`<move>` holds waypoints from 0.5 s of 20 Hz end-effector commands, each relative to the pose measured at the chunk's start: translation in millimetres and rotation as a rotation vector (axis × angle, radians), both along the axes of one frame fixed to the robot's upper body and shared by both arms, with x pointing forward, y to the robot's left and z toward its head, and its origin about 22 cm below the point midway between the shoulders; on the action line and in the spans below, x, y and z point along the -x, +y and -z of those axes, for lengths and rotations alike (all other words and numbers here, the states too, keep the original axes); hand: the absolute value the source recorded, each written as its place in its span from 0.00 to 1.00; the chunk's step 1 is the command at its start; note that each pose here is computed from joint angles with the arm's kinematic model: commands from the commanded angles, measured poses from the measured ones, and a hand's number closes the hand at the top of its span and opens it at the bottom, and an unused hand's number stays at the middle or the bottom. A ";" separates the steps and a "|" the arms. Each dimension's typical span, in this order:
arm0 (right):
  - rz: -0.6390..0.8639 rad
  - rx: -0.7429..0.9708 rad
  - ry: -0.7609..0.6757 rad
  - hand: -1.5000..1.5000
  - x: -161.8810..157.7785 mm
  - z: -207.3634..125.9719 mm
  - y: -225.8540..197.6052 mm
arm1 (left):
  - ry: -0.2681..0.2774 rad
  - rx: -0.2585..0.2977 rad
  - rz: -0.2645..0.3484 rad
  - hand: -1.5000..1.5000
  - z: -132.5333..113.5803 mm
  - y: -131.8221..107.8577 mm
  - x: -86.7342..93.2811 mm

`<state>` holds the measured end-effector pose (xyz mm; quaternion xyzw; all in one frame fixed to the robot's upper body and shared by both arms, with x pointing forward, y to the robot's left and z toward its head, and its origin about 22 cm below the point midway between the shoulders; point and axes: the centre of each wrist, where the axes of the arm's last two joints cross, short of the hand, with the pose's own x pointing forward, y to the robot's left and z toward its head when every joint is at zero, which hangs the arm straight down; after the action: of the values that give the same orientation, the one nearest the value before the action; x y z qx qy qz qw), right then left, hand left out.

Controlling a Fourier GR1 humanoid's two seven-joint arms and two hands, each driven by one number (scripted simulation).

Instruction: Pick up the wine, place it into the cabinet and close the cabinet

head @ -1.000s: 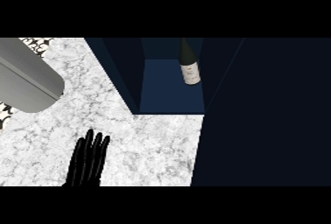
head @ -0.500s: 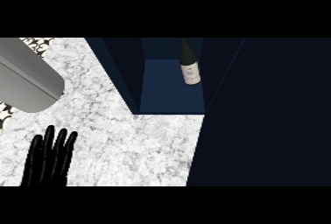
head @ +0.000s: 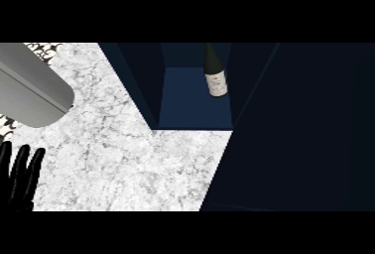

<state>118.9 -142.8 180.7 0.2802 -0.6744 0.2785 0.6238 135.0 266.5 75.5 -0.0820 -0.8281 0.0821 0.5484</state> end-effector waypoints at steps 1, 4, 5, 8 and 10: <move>-0.070 -0.055 -0.073 1.00 28.5 -16.2 10.5 | -0.004 -0.031 -0.017 0.00 6.1 26.7 -1.8; -0.087 -0.047 -0.074 1.00 31.9 -8.5 35.7 | 0.003 -0.010 -0.016 0.00 -5.8 37.3 -10.9; -0.111 -0.071 -0.059 1.00 41.8 -19.6 24.3 | 0.008 -0.041 -0.001 0.00 -8.0 37.6 -8.7; -0.078 -0.102 -0.046 1.00 36.2 -8.5 38.6 | 0.005 -0.031 -0.006 0.00 -13.7 58.1 -12.8; -0.071 -0.092 -0.041 1.00 32.7 -8.3 47.7 | 0.009 -0.028 -0.001 0.00 -4.7 49.7 -8.9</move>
<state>109.3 -125.5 181.1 0.2678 -0.6888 0.2409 0.6291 143.2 309.4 82.7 -0.0719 -0.8278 0.0730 0.5516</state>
